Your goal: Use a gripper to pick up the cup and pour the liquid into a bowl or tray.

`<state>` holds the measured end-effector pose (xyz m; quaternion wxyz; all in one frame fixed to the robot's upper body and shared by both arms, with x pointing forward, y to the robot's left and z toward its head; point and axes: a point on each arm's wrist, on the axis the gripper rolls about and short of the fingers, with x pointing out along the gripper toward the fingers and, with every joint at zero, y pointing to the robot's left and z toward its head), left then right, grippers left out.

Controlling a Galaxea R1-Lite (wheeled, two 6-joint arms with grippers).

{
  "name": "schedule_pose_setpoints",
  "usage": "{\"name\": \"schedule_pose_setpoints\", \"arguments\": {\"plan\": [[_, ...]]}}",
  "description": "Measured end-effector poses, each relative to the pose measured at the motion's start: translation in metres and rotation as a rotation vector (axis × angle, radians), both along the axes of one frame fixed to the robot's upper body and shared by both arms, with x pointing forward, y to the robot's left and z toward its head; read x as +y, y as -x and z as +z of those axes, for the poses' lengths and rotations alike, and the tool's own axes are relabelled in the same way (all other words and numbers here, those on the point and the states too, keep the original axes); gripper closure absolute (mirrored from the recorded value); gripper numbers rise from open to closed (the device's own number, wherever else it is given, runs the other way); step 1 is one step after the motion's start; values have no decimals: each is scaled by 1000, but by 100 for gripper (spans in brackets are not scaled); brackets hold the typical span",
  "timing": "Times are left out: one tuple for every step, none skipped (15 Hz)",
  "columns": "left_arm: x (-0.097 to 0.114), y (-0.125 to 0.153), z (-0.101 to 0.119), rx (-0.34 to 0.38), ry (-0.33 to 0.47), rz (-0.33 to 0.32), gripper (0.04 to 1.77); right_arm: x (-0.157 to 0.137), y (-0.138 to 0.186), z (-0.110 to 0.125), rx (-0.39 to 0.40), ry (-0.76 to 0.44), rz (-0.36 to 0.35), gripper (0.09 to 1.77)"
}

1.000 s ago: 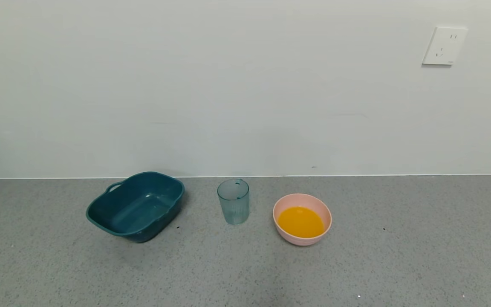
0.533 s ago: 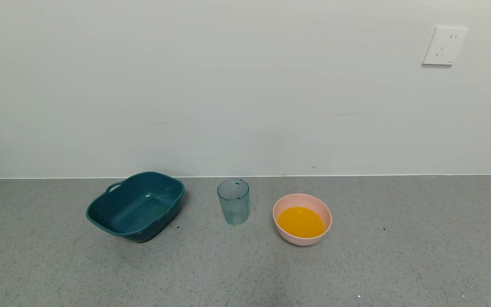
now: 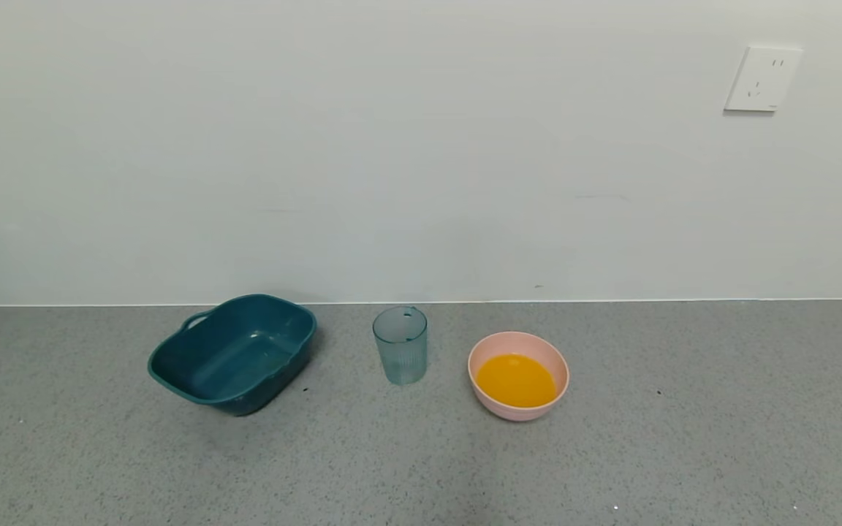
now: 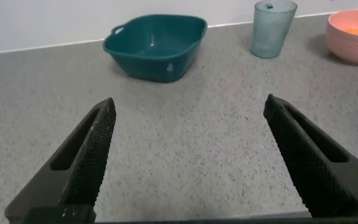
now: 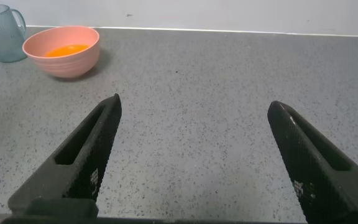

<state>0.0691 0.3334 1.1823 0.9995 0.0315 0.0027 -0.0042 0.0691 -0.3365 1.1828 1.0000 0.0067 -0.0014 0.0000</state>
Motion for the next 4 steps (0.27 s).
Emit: {"name": "schedule_pose_setpoints", "arguments": {"plan": [[0,0,0,0,17,1,9,0,0,0,0,0,0,15],[0,0,0,1,24,1,9,0,0,0,0,-1,0,15],[0,0,0,2,26,1,9,0,0,0,0,-1,0,15],[0,0,0,2,26,1,9,0,0,0,0,-1,0,15]]}}
